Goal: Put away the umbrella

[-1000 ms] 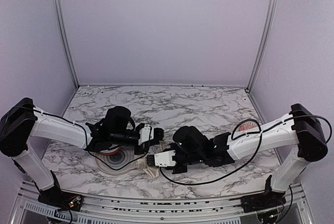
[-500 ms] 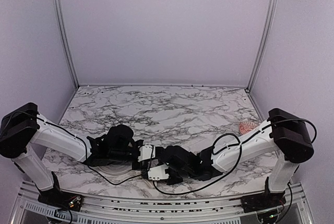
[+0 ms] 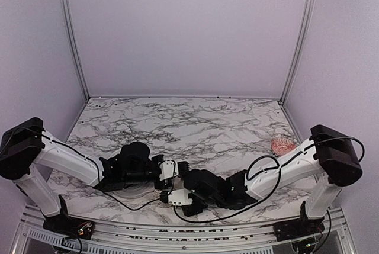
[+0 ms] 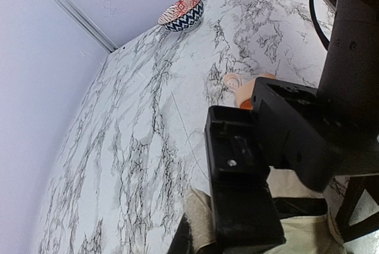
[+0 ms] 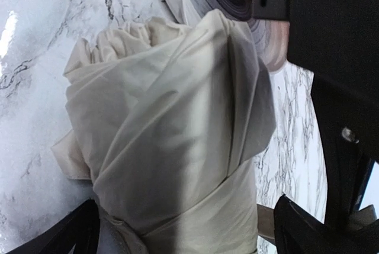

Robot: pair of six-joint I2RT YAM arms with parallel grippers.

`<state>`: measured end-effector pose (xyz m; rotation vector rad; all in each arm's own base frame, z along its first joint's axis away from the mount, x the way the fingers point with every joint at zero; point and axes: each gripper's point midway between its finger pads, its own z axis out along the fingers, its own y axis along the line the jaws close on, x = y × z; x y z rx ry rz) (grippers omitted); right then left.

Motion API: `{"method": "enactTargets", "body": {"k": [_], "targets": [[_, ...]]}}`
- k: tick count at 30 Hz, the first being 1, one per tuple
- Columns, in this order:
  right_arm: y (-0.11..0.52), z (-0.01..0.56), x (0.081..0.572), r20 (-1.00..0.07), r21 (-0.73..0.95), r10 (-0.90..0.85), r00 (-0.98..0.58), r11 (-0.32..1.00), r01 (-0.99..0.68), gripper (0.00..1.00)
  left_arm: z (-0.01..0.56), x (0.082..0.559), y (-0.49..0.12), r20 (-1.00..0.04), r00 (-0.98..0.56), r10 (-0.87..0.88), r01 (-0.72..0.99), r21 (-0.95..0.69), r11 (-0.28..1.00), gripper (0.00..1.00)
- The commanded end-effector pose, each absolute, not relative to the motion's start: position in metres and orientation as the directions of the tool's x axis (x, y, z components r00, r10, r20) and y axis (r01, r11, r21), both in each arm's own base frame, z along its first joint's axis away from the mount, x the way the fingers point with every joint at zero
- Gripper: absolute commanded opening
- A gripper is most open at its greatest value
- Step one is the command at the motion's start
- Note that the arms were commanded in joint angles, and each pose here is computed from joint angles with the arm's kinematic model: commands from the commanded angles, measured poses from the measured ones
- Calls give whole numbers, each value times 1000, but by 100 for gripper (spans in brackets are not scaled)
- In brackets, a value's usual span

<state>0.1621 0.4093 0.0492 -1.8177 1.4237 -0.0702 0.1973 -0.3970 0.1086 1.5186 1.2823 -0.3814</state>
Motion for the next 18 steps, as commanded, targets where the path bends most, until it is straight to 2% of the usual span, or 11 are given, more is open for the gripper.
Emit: {"method": "enactTargets", "body": {"k": [1, 11, 18], "targets": [[389, 30, 145, -405, -524, -845, 350, -100, -846, 100, 98, 181, -400, -769, 388, 508, 864, 496, 90, 0], [390, 57, 96, -572, -359, -726, 382, -198, -912, 96, 89, 189, -391, -742, 380, 552, 847, 519, 114, 0], [382, 109, 105, -753, -260, -595, 280, -122, -958, 95, 100, 200, -387, -731, 401, 553, 822, 554, 136, 0]]}}
